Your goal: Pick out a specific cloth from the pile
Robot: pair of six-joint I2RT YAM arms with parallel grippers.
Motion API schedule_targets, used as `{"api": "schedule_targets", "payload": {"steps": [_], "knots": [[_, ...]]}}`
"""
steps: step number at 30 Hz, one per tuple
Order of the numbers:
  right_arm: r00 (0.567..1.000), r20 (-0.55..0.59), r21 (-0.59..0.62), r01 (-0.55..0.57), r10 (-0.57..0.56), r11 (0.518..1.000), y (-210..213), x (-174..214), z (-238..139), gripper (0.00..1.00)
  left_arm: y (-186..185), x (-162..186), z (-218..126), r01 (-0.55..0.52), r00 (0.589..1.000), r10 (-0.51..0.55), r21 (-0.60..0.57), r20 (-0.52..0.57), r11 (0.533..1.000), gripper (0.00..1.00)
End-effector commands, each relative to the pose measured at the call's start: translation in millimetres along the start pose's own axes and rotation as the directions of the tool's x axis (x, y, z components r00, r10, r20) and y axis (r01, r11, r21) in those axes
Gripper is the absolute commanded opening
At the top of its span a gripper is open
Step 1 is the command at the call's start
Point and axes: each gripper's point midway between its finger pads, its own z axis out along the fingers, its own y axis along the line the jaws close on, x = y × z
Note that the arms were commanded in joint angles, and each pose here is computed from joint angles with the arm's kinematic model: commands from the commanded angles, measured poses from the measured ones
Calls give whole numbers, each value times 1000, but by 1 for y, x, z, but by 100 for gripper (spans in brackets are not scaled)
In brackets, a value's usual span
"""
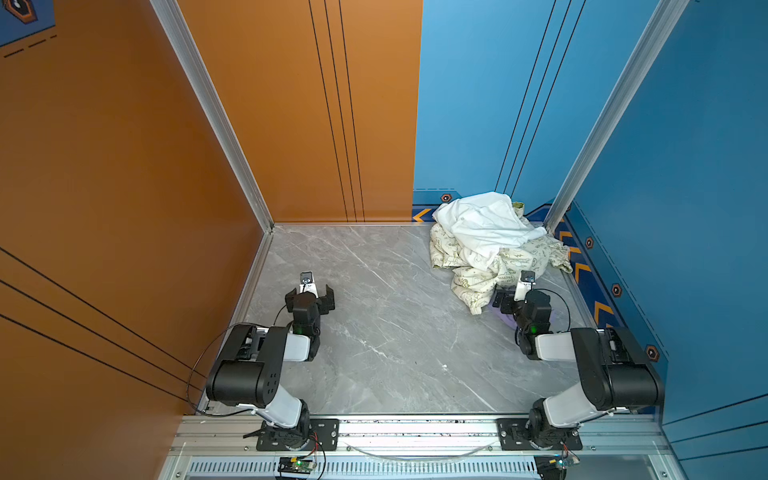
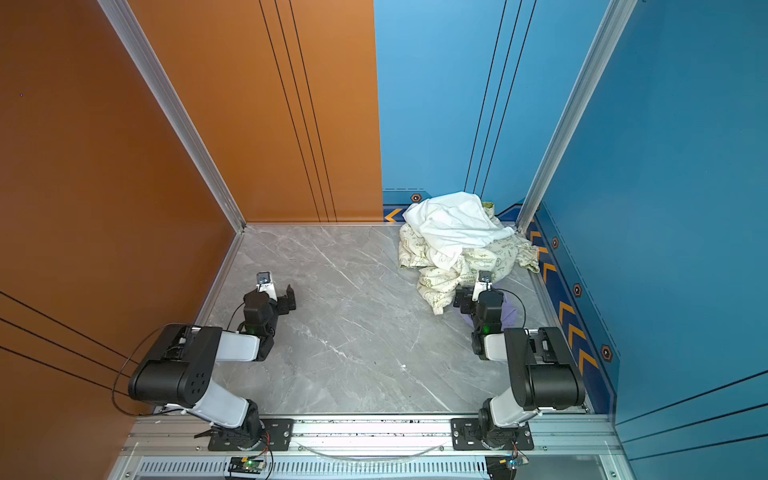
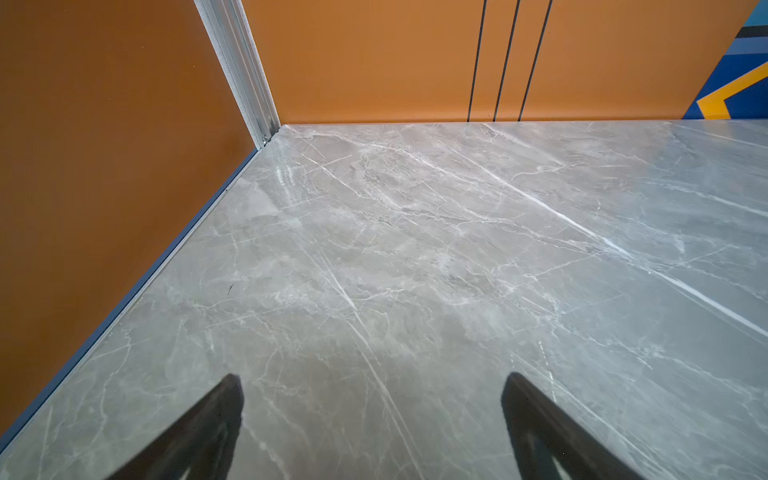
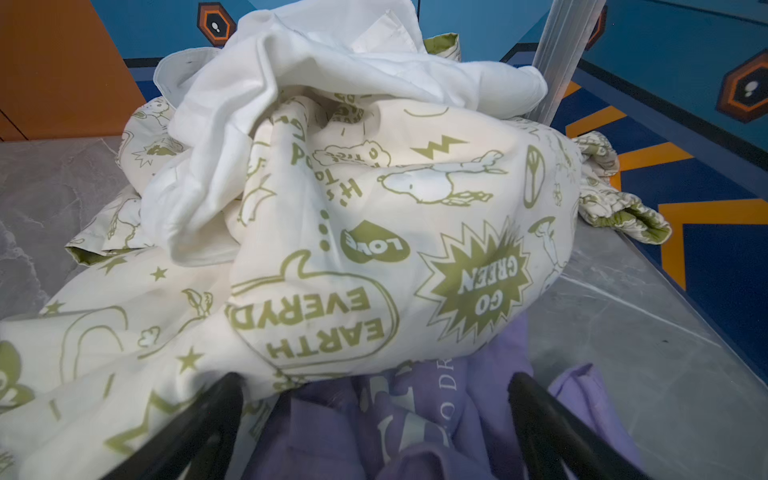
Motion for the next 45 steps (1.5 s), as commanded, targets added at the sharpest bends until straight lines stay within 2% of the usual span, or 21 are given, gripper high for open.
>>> {"api": "schedule_targets", "payload": {"steps": [1,37,42,45], "knots": [[1000,-2,-3,-11,11,1000,1,-2,3,100,-1,-1,1,-19,1000,19,-6,-3,1000,98],[1000,-2,11,-20,20,1000,-2,-3,3,100,1,-1,3,-9,1000,9,3,-5,1000,98],[999,25,99,-38,36,994,-15,-19,-12,100,-8,-13,-6,-38,999,37,39,27,999,98],[998,-26,124,-47,51,991,-19,-30,-29,100,-20,-27,-19,-97,994,93,72,49,993,98]]}}
